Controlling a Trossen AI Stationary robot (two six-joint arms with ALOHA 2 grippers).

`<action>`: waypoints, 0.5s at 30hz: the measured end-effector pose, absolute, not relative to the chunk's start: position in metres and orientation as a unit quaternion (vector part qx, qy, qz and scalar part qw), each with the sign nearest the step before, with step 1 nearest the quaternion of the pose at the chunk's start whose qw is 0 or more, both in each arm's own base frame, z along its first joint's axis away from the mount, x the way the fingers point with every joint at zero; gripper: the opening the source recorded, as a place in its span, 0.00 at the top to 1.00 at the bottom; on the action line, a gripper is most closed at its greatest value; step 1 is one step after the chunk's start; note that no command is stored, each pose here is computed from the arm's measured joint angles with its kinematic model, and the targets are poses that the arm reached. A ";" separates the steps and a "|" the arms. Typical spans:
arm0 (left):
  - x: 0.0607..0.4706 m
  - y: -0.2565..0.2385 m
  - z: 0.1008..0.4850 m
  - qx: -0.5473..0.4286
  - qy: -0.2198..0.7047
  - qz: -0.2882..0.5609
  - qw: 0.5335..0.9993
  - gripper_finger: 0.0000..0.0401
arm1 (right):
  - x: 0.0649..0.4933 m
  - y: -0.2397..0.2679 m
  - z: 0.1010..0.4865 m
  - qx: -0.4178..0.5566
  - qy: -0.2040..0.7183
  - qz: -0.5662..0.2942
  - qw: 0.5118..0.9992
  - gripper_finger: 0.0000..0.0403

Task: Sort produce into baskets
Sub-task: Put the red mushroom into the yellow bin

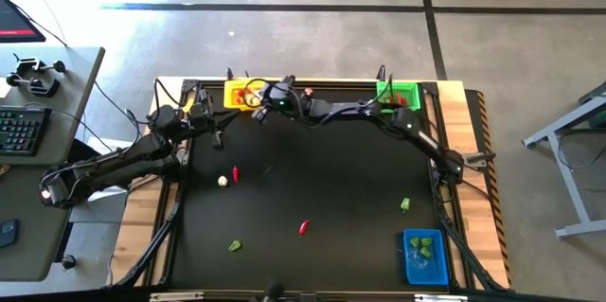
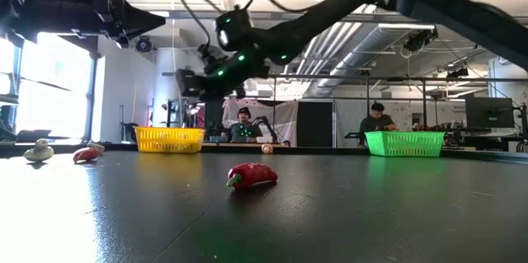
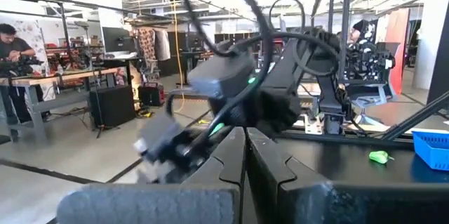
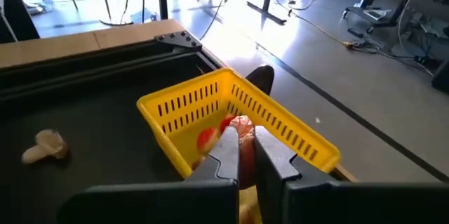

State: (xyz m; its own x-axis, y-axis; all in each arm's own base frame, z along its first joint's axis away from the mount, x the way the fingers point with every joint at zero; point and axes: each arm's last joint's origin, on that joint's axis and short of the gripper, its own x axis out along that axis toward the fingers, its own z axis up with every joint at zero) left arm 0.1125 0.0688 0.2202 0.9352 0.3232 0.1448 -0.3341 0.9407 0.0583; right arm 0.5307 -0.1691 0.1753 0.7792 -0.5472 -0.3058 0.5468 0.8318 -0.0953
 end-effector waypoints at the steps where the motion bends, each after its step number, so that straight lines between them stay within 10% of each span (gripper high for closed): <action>1: 0.113 0.069 0.220 0.041 -0.067 0.167 0.983 1.00 | 0.535 -0.172 0.175 0.001 0.164 -0.291 0.943 0.99; 15: 0.113 0.069 0.220 0.040 -0.064 0.167 0.983 1.00 | 0.542 -0.204 0.144 0.091 0.218 -0.295 0.926 0.94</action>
State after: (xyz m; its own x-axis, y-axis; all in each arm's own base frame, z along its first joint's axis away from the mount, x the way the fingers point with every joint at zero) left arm 0.1126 0.0688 0.2195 0.9362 0.3231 0.1382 -0.3332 0.9411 0.0569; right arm 0.5417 -0.2038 0.1442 0.7313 -0.5057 -0.4576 0.5853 0.8098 0.0403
